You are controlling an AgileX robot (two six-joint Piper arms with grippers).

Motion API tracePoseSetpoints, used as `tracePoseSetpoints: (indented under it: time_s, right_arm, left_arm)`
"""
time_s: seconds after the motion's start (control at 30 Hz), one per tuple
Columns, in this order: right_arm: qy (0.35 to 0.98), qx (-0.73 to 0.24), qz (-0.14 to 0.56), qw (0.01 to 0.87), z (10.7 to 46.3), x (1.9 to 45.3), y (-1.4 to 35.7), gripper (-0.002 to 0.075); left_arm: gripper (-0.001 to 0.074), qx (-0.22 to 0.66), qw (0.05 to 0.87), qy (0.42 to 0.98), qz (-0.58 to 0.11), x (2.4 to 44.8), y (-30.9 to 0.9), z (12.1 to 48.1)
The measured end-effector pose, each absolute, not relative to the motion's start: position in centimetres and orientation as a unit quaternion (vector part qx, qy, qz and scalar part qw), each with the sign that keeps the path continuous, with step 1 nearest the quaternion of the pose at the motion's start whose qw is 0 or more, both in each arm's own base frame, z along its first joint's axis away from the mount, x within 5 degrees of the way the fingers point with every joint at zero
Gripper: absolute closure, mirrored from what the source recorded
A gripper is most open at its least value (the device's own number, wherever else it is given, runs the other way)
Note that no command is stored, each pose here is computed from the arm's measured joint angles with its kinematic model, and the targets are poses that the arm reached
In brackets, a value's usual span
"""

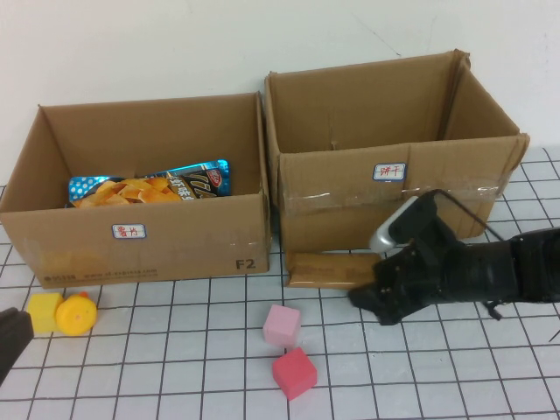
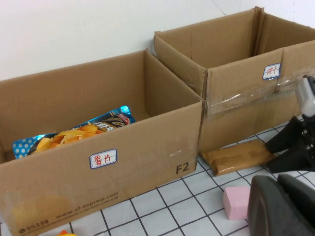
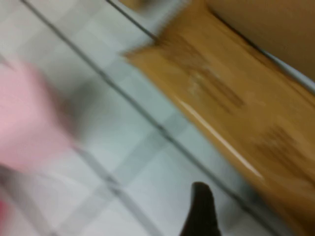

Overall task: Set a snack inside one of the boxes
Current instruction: Pick up the biscuit

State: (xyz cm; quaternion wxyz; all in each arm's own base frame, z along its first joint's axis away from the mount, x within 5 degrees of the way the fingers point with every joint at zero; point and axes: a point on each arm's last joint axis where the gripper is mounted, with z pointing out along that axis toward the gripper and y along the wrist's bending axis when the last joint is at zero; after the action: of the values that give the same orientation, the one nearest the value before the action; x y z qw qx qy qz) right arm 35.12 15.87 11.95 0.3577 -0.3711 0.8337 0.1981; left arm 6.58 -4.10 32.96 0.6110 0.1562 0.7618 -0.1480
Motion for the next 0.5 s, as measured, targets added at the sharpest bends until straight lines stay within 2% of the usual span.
tracePoseSetpoints:
  time_s: [0.13,0.27,0.4,0.5]
  right_arm:
    - [0.811,-0.362,0.29,0.355,12.7,34.4,17.1,0.0225]
    - [0.803,-0.339,0.352,0.342,13.3,33.9,17.7,0.0225]
    - [0.797,-0.341,0.363,0.342,13.9,33.7,17.8,0.0225]
    - [0.797,-0.355,0.326,0.363,15.0,33.9,17.4,0.0225]
  left_arm:
    - [0.0736,0.156,0.611,0.762,-0.148,6.6,-4.1,33.0]
    - [0.0736,0.156,0.61,0.762,-0.15,6.6,-4.1,32.9]
    - [0.0736,0.161,0.604,0.764,-0.164,6.4,-4.4,32.9]
    - [0.0736,0.163,0.6,0.764,-0.171,6.4,-4.5,32.8]
